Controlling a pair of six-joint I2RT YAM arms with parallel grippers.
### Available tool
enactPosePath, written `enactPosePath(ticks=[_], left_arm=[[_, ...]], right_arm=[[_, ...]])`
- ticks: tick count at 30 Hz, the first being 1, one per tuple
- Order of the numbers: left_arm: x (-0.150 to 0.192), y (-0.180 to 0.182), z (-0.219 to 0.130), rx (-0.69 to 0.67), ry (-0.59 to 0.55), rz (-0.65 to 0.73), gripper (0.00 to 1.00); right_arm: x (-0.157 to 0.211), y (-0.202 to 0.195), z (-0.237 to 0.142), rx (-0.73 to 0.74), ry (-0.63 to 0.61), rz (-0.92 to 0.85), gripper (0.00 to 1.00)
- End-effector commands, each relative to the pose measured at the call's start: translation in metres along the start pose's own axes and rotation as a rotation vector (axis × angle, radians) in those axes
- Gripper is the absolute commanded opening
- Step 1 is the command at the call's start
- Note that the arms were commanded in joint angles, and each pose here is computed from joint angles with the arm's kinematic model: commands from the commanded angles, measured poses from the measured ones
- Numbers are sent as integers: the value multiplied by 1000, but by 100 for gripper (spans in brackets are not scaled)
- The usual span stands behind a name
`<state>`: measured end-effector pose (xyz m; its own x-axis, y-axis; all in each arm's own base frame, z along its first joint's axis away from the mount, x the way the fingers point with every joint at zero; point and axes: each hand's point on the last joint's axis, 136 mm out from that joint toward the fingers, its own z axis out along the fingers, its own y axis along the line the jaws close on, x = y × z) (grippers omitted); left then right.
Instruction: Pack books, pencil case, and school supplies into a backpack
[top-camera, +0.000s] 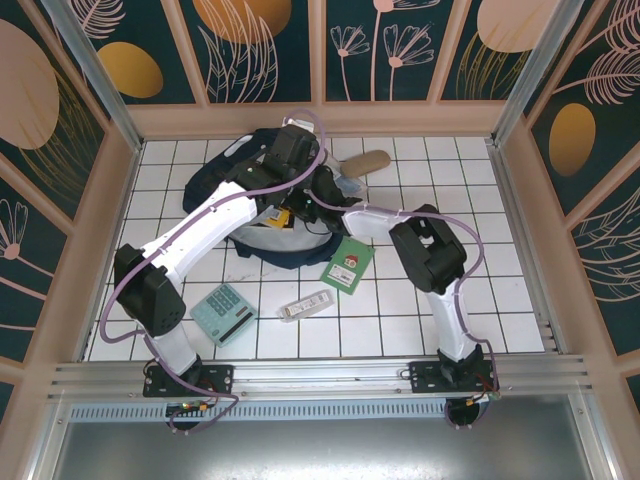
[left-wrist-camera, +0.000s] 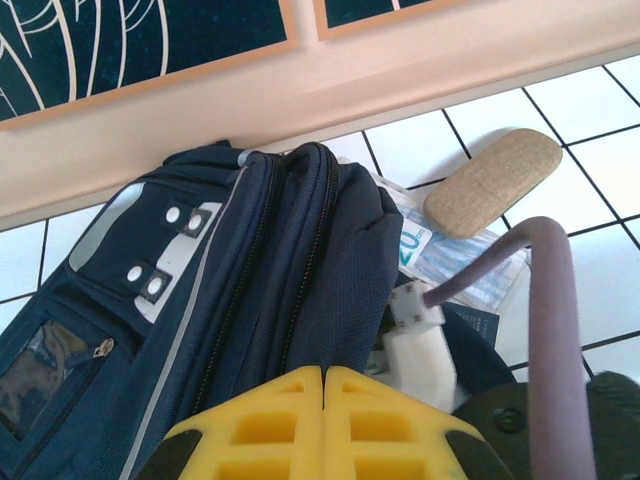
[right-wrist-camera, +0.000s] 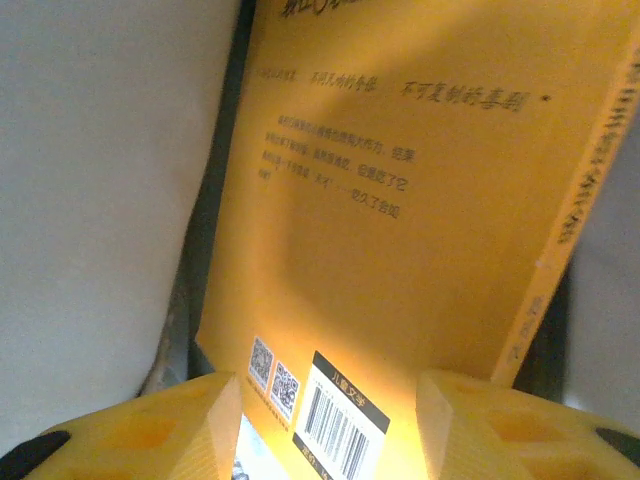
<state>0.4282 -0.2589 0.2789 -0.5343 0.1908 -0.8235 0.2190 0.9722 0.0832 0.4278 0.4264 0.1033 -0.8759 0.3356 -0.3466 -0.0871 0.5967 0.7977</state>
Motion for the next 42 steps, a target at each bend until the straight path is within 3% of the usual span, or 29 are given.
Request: enactPosePath(ticks=[1, 6, 11, 19, 30, 42], left_arm=[[-25, -12, -10, 54, -82, -41, 0], [-26, -10, -12, 47, -86, -39, 0], [-25, -10, -11, 48, -85, -36, 0], [-24, -10, -10, 44, -82, -38, 0], [-22, -14, -7, 63, -73, -44, 0], [-19, -25, -4, 117, -55, -62, 0]], right_arm=[[13, 25, 20, -61, 47, -20, 51], [8, 16, 22, -14, 29, -28, 54], [-11, 0, -10, 81, -71, -78, 63], [-10, -18, -38, 154, -75, -130, 63], [24, -10, 5, 70, 58, -89, 61], [14, 37, 44, -121, 72, -64, 62]])
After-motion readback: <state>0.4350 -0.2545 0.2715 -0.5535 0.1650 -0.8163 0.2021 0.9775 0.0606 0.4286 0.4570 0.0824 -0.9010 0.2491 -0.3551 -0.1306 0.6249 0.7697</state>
